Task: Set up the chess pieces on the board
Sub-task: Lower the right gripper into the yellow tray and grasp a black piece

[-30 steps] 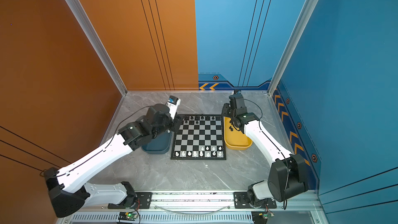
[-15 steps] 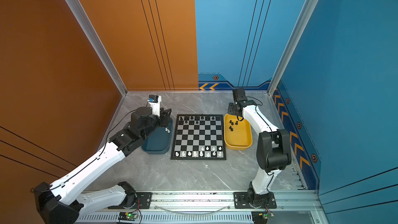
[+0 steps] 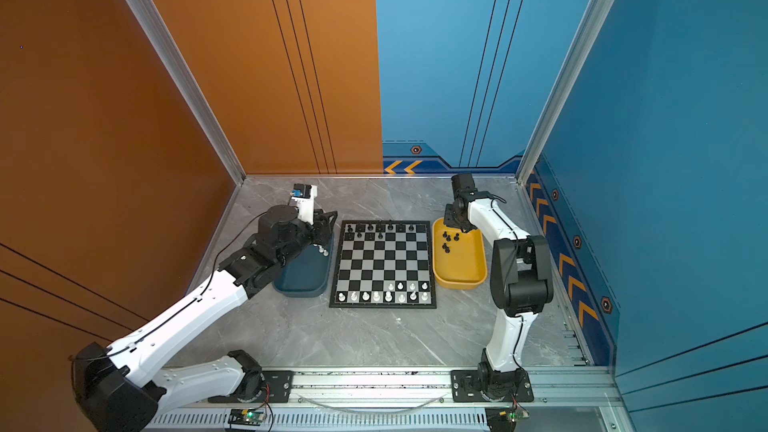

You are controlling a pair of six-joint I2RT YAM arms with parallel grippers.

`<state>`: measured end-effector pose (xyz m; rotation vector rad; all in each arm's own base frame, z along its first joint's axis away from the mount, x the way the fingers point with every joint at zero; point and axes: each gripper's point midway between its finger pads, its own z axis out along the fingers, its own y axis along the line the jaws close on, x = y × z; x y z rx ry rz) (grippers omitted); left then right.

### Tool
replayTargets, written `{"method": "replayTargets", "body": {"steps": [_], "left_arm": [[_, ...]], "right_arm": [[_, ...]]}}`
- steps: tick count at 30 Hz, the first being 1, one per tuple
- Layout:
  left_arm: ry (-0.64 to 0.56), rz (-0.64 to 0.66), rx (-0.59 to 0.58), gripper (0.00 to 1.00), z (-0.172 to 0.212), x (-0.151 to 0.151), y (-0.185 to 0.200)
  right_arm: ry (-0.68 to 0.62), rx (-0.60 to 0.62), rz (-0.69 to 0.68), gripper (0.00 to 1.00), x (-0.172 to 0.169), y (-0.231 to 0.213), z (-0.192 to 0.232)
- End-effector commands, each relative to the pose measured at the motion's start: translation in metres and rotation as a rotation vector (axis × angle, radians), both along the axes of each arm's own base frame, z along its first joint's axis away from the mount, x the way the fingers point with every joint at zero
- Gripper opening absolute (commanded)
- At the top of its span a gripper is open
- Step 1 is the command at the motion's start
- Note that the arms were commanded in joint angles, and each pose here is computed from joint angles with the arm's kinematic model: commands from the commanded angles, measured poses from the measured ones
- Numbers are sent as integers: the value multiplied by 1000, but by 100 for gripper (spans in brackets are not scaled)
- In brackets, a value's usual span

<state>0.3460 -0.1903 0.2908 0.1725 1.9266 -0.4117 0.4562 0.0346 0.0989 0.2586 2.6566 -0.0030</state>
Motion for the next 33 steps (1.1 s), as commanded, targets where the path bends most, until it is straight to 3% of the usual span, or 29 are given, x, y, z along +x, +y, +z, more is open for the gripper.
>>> {"method": "replayTargets", "body": {"steps": [1, 33], "left_arm": [[-10, -26, -34, 46, 6, 2, -6], [23, -36, -29, 45, -5, 7, -11]], "right_arm": [[69, -3, 12, 38, -15, -3, -19], [144, 42, -19, 31, -16, -10, -58]]}}
